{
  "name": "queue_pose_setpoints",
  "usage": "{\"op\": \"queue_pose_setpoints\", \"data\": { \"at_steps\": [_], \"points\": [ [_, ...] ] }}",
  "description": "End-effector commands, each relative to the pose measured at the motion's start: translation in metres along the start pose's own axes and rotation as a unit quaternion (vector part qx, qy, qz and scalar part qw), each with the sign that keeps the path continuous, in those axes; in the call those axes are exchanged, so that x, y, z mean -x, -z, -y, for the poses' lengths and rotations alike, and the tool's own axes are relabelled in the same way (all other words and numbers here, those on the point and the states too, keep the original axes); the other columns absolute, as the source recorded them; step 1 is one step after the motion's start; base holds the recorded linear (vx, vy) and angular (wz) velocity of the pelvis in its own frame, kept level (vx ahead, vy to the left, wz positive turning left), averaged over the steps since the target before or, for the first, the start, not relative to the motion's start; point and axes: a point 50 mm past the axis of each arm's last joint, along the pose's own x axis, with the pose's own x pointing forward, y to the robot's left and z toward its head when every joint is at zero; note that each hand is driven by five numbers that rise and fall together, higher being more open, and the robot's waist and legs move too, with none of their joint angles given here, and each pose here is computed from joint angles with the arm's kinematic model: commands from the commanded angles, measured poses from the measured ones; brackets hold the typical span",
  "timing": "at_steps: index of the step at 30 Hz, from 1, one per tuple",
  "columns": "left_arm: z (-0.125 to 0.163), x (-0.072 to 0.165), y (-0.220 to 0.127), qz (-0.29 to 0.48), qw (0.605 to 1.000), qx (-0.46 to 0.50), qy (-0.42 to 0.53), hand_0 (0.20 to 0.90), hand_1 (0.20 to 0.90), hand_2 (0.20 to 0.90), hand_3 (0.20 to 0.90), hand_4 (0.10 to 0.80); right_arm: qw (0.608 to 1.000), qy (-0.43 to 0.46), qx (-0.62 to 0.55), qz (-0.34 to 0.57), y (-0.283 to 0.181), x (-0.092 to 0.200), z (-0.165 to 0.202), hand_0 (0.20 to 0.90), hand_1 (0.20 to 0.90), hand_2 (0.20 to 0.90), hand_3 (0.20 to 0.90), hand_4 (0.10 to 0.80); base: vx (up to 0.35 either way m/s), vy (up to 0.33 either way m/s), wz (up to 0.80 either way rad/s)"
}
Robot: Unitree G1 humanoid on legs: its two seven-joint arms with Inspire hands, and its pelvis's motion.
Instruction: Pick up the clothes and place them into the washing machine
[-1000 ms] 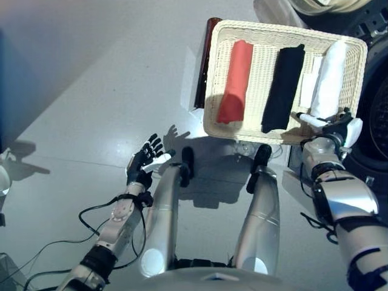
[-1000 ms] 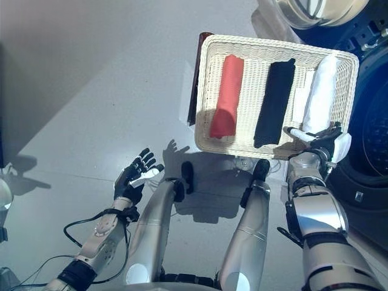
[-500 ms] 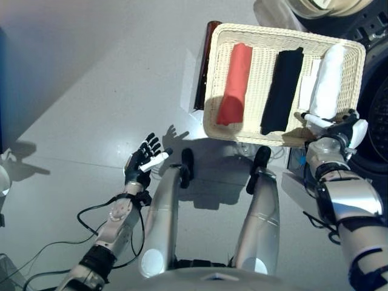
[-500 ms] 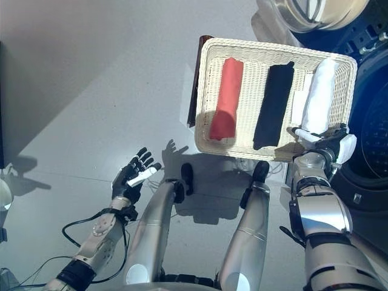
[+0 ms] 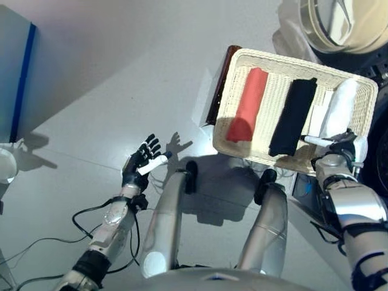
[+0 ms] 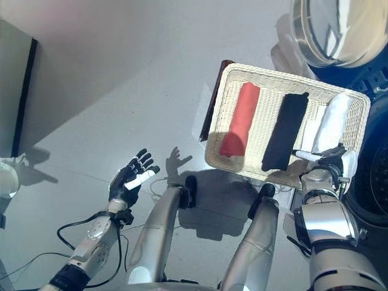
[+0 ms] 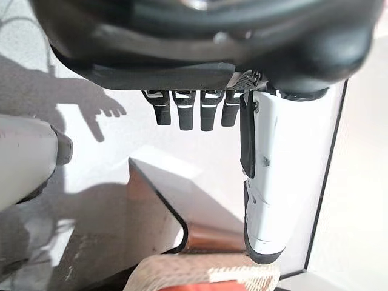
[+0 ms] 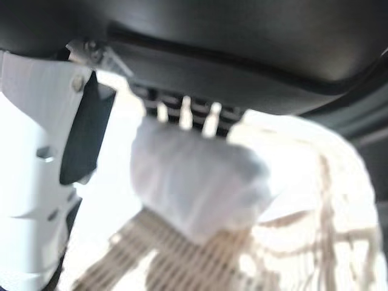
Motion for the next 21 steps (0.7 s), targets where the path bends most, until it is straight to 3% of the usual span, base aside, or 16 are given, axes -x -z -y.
{"op": "queue_pose_setpoints", "data": {
  "at_steps": [1, 2, 3, 12, 21],
  "points": [
    [-0.003, 0.009, -0.025, 0.067, 0.998, 0.005, 0.012, 0.900, 0.900, 0.900, 0.900, 0.800, 0.999, 0.015, 0.051, -0.009, 0.018, -0.009, 0.026, 0.568, 0.568, 0.568, 0.568, 0.563, 0.000, 0.000, 0.00],
    [-0.004, 0.009, -0.023, 0.063, 0.998, 0.005, 0.012, 0.900, 0.900, 0.900, 0.900, 0.800, 0.998, 0.013, 0.055, -0.014, 0.022, -0.008, 0.025, 0.304, 0.304, 0.304, 0.304, 0.375, 0.000, 0.000, 0.00],
    [-0.004, 0.009, -0.023, 0.061, 0.998, 0.004, 0.010, 0.900, 0.900, 0.900, 0.900, 0.800, 0.998, 0.007, 0.061, -0.019, 0.025, -0.007, 0.023, 0.200, 0.200, 0.200, 0.200, 0.300, 0.000, 0.000, 0.00],
    [-0.007, 0.009, -0.025, 0.061, 0.998, -0.004, 0.005, 0.900, 0.900, 0.900, 0.900, 0.800, 0.992, -0.004, 0.117, -0.054, 0.041, -0.002, 0.018, 0.200, 0.200, 0.200, 0.200, 0.300, 0.000, 0.000, 0.00],
    [-0.013, 0.011, -0.023, 0.055, 0.998, -0.003, -0.011, 0.900, 0.900, 0.900, 0.900, 0.800, 0.996, 0.006, 0.058, -0.070, 0.040, -0.004, 0.021, 0.200, 0.200, 0.200, 0.200, 0.300, 0.000, 0.002, 0.00]
  ]
}}
